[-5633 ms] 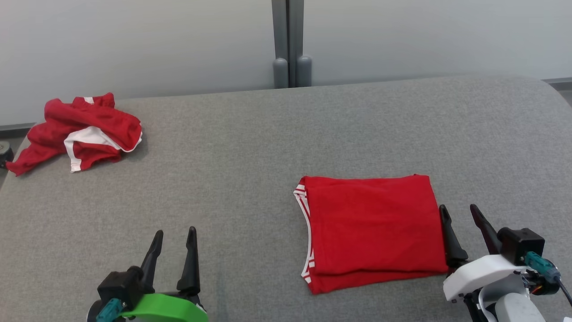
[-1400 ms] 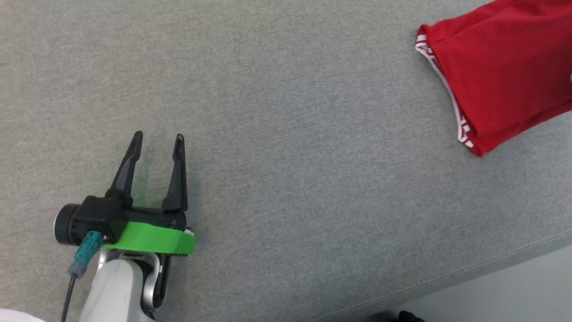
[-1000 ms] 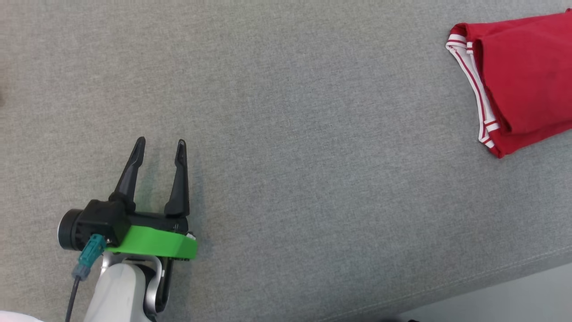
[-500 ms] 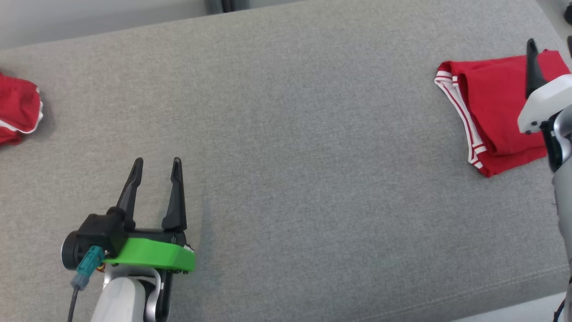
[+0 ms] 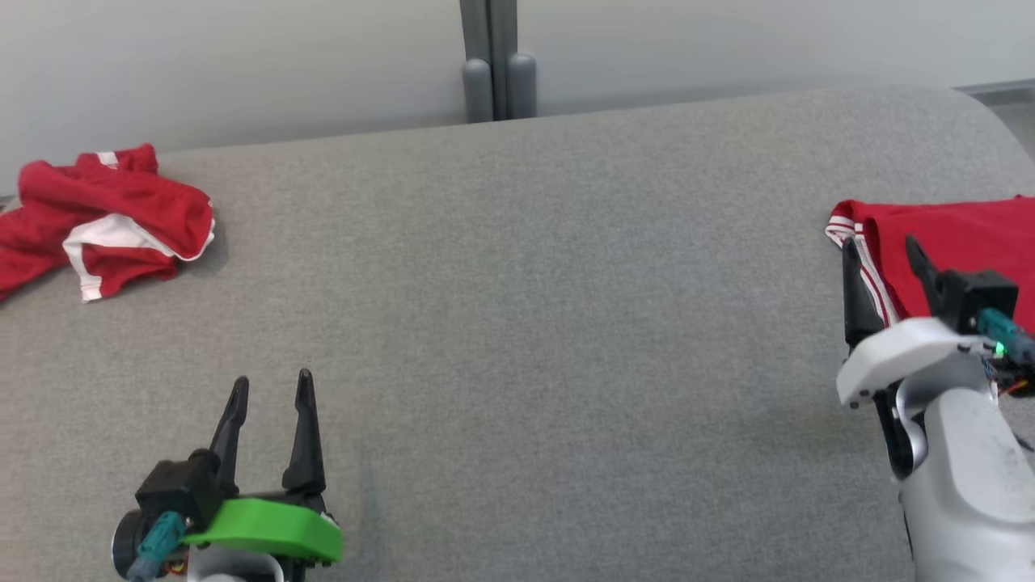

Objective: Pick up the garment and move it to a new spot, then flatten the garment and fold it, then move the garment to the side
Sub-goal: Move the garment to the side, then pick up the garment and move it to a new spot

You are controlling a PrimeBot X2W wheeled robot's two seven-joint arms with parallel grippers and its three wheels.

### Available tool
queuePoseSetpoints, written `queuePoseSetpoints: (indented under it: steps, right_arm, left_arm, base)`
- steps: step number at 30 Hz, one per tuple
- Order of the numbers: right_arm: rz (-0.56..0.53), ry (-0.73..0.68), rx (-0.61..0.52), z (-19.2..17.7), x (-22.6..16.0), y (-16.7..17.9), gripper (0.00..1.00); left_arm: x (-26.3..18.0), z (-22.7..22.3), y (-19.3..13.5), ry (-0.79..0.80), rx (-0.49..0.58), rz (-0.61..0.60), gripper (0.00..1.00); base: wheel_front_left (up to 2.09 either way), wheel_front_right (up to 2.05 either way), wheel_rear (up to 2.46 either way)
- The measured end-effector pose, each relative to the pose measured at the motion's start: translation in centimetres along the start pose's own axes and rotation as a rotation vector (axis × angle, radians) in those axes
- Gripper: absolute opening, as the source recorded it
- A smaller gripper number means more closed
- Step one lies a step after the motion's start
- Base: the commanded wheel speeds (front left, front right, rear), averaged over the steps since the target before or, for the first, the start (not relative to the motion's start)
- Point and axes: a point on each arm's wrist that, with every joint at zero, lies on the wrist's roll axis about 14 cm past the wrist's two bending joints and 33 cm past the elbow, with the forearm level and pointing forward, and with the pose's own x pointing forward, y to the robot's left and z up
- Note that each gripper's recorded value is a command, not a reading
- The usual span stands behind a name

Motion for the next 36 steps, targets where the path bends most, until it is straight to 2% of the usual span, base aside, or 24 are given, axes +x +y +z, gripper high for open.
queuePoseSetpoints:
  steps: [6, 12, 36]
  right_arm:
    - [0.018, 0.002, 0.045, -1.4, -4.3, 1.4, 1.0]
    - [0.081, 0.03, 0.13, -2.8, -7.4, 3.6, 1.0]
    - [0.152, 0.046, 0.129, -3.4, -8.0, 5.9, 1.0]
  left_arm:
    - [-2.9, -0.1, 1.2, 0.005, 0.001, 0.052, 1.0]
    - [-5.1, -0.5, 1.8, 0.014, -0.003, 0.083, 1.0]
    - [-5.2, -0.7, 0.9, 0.018, -0.016, 0.066, 1.0]
  base:
    - [0.0, 0.0, 0.0]
    - [0.0, 0.0, 0.0]
    - [0.0, 0.0, 0.0]
